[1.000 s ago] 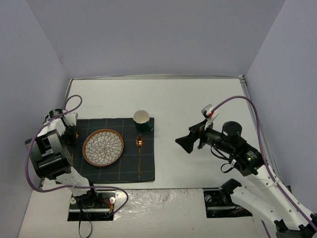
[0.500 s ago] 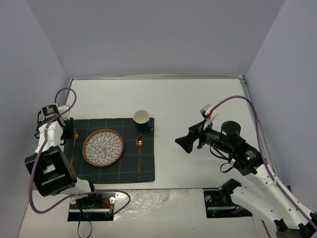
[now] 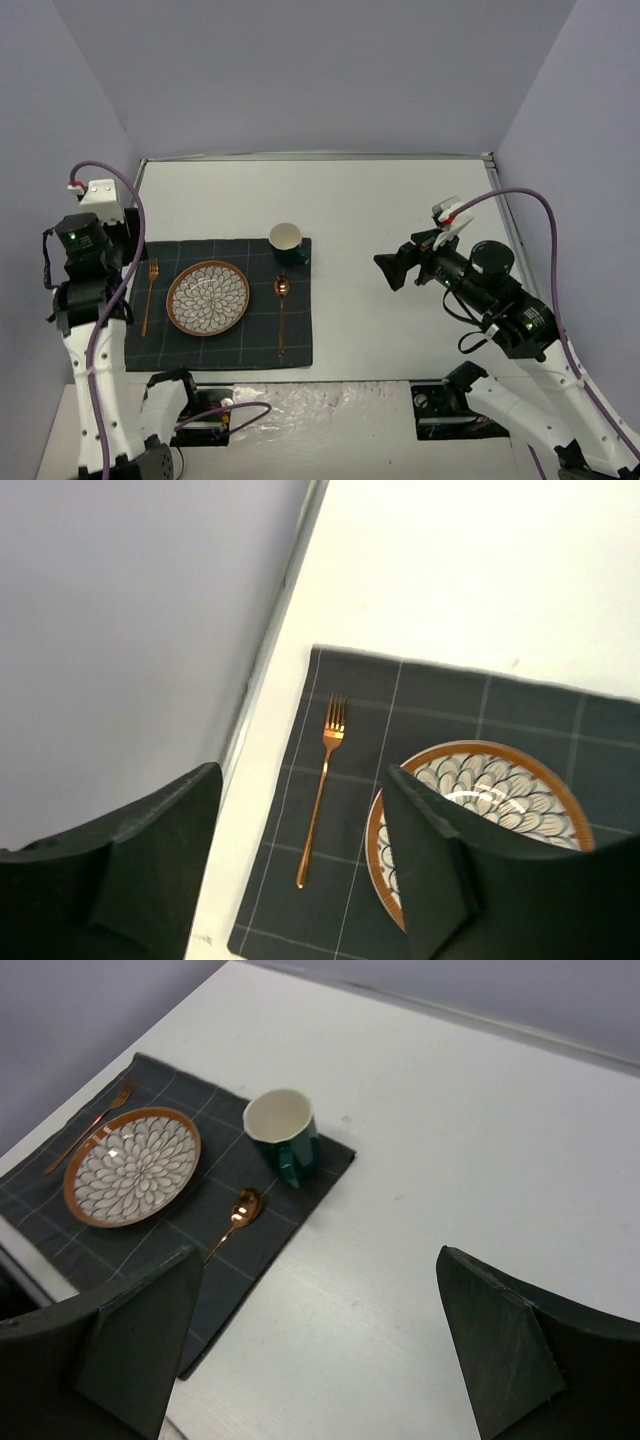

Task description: Set the dinner table for one person

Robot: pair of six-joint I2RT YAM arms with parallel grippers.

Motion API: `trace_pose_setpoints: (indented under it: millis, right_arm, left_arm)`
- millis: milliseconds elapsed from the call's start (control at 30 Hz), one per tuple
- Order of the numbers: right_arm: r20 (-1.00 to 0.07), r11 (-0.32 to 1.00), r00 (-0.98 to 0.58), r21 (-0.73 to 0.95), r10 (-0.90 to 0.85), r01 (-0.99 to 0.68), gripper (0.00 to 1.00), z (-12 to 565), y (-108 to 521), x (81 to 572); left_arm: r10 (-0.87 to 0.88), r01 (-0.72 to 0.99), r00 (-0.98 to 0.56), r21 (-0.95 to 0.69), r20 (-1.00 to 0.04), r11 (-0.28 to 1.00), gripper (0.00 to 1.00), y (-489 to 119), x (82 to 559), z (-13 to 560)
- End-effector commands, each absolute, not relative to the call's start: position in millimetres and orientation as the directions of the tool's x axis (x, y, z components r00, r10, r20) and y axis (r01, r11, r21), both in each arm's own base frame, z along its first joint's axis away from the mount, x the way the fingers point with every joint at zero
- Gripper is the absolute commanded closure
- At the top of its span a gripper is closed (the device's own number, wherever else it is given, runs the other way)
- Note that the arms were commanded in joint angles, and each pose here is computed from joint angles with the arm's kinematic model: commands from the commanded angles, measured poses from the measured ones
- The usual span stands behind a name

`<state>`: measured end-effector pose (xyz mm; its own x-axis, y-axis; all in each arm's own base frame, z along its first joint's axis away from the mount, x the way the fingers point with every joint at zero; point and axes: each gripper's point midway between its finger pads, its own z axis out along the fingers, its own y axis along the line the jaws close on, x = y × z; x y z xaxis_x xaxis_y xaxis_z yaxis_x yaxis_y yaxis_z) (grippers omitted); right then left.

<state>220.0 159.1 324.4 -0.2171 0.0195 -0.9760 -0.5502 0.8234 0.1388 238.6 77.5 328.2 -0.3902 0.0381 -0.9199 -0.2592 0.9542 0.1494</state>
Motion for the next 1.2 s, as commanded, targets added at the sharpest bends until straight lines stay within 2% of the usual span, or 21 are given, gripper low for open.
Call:
trace_pose_setpoints:
  millis: [0,167,233,533,767,1167]
  right_arm:
    - [-0.997,0.93,-0.052,0.072,0.057,-0.36,0.0,374,110,227]
    - [-0.997,0.968,0.038,0.062,0.073,-0.244,0.0,401,72,211]
    - [-0.995,0.978,0.061,0.068,0.081,-0.2,0.0,407,57,204]
    - [-0.984,0.985,0.129,0.109,0.126,-0.13,0.0,412,20,171]
    - [-0.977,0.987,0.157,0.13,0.144,-0.096,0.0,402,4,157]
    - [-0.978,0.992,0.171,0.115,0.121,-0.042,0.0,389,-10,152]
  left_arm:
    - [0.017,-0.263,-0.284,0.095,-0.959,0.96,0.29,55,185,380]
    - [-0.039,-0.313,-0.169,0.016,-0.985,0.95,0.15,52,129,403]
    - [-0.065,-0.327,-0.131,-0.019,-0.989,0.945,0.14,54,116,403]
    - [-0.112,-0.295,-0.098,-0.078,-0.989,0.952,0.12,61,70,380]
    - [-0.099,-0.311,-0.105,-0.062,-0.99,0.948,0.05,74,44,356]
    - [-0.087,-0.339,-0.122,-0.041,-0.989,0.94,0.03,81,35,341]
